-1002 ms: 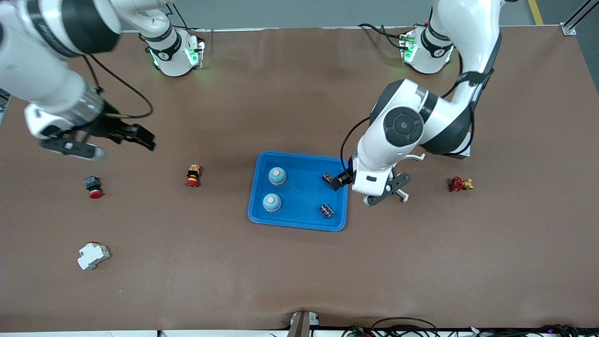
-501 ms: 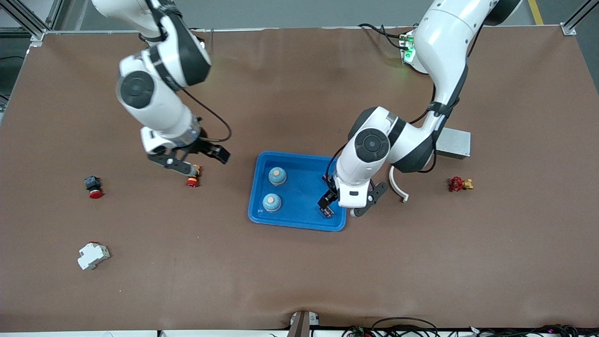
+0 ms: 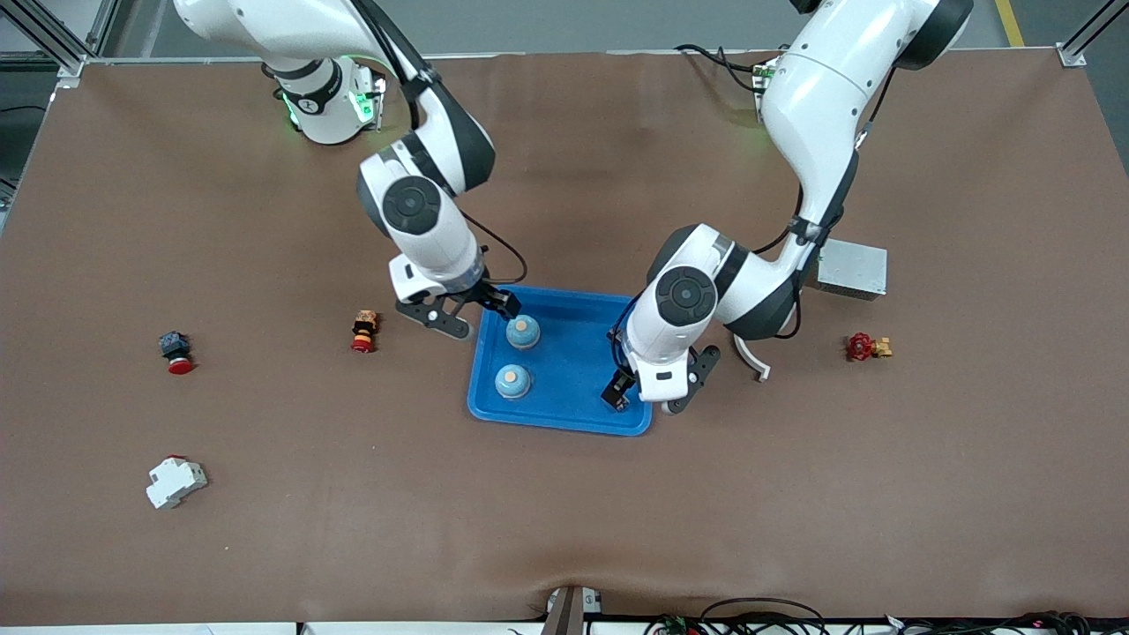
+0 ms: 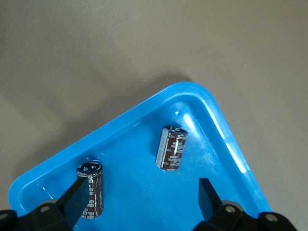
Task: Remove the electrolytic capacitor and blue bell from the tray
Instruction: 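Grasp the capacitor with the left gripper while the right gripper grasps a bell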
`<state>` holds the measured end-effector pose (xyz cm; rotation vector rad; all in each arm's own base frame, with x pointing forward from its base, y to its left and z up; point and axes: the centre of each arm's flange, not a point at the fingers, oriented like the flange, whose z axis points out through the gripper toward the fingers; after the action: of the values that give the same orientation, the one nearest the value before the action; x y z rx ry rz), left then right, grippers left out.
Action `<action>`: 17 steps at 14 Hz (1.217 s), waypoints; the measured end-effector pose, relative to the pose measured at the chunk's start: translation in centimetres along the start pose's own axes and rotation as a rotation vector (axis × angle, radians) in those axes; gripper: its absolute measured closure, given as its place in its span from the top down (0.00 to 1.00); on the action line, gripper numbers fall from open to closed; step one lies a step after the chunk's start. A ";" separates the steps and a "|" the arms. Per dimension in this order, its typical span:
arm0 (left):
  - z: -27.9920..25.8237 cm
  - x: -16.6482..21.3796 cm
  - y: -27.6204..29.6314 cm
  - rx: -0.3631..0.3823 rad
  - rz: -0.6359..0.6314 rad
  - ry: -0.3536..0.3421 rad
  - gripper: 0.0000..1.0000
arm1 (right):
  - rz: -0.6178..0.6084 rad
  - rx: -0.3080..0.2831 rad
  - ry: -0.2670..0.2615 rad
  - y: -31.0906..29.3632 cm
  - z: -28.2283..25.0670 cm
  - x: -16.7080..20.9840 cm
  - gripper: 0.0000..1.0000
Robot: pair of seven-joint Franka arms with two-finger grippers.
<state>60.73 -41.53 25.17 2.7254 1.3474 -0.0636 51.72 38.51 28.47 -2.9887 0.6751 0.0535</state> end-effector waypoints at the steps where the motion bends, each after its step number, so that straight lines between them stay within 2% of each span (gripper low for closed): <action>1: 0.5 -0.3 -0.1 0.007 -0.004 0.004 1.00 | 0.001 0.004 0.004 -0.6 1.2 -0.3 1.00; 7: 3.4 -2.2 -1.1 0.059 0.013 0.003 1.00 | 0.000 -0.018 0.001 -1.7 6.1 -0.2 1.00; 13: 6.5 -4.1 -3.7 0.201 0.036 -0.001 1.00 | 0.004 -0.024 0.006 -3.2 7.8 -0.6 1.00; 17: 7.1 -4.0 -4.3 0.229 0.036 0.002 1.00 | 0.000 -0.033 0.002 -3.3 8.7 -0.9 1.00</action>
<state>54.95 -42.88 18.13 2.9348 1.3685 -0.2266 52.20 42.59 20.03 -3.0209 0.6805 0.0625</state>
